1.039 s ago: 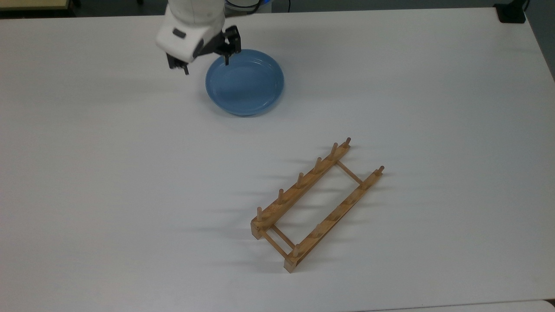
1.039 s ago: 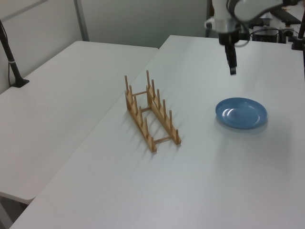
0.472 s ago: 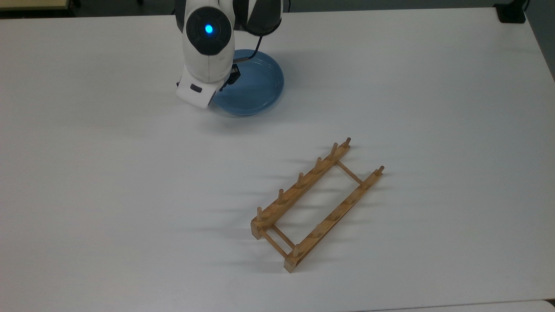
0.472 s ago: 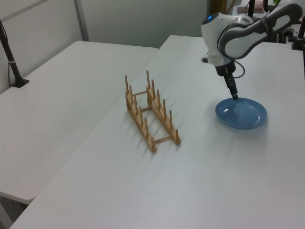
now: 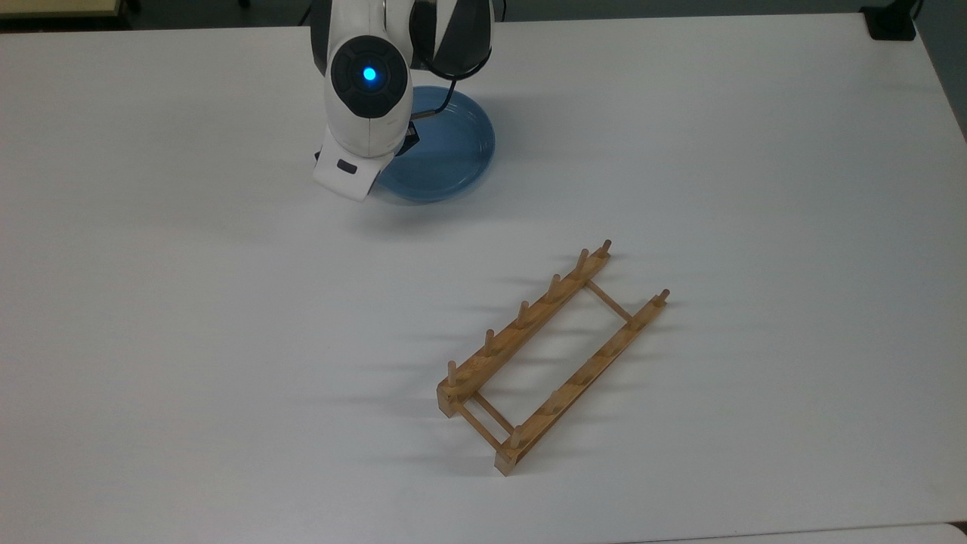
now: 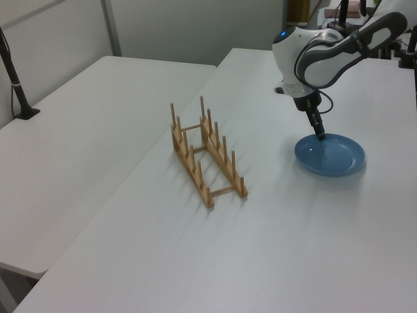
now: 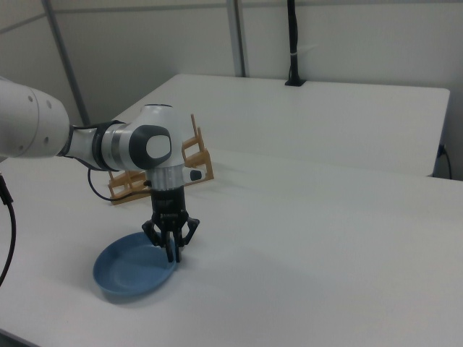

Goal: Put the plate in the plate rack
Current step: 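Lift the blue plate by its rim, tilting it upright, then carry the upright plate over the wooden rack and lower it between pegs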

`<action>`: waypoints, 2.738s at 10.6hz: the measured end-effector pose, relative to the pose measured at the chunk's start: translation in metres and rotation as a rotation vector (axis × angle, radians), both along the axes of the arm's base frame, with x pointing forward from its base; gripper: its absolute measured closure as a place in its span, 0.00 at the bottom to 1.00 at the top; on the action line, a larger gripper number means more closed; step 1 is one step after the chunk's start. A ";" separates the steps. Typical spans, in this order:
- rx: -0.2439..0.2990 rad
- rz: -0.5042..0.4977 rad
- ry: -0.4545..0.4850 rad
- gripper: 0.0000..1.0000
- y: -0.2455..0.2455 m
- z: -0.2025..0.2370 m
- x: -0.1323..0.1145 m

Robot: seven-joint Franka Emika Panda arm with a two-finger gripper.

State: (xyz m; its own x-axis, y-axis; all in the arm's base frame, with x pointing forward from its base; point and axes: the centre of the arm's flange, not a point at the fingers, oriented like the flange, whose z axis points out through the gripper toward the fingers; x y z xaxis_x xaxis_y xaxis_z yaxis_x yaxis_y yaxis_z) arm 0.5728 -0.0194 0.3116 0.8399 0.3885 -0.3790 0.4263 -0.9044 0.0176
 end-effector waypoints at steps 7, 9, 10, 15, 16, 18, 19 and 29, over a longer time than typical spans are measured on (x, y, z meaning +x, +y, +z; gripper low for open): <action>-0.005 0.000 -0.083 0.95 0.000 0.057 0.030; -0.011 -0.008 -0.132 0.95 0.006 0.128 0.046; -0.009 0.002 -0.185 0.95 0.016 0.166 0.052; 0.000 -0.220 -0.549 0.96 0.078 0.267 0.076; 0.012 -0.284 -0.629 0.96 0.099 0.276 0.079; -0.060 -0.343 -0.773 0.96 0.143 0.284 0.080; -0.087 -0.356 -0.842 0.96 0.163 0.285 0.081; -0.284 -0.308 -1.068 0.96 0.229 0.229 0.096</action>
State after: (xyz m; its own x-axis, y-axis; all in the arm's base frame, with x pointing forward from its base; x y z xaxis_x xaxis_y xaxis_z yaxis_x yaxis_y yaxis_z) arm 0.6687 0.2099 0.5402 0.8301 0.1253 0.5433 -0.1676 -0.8733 0.4575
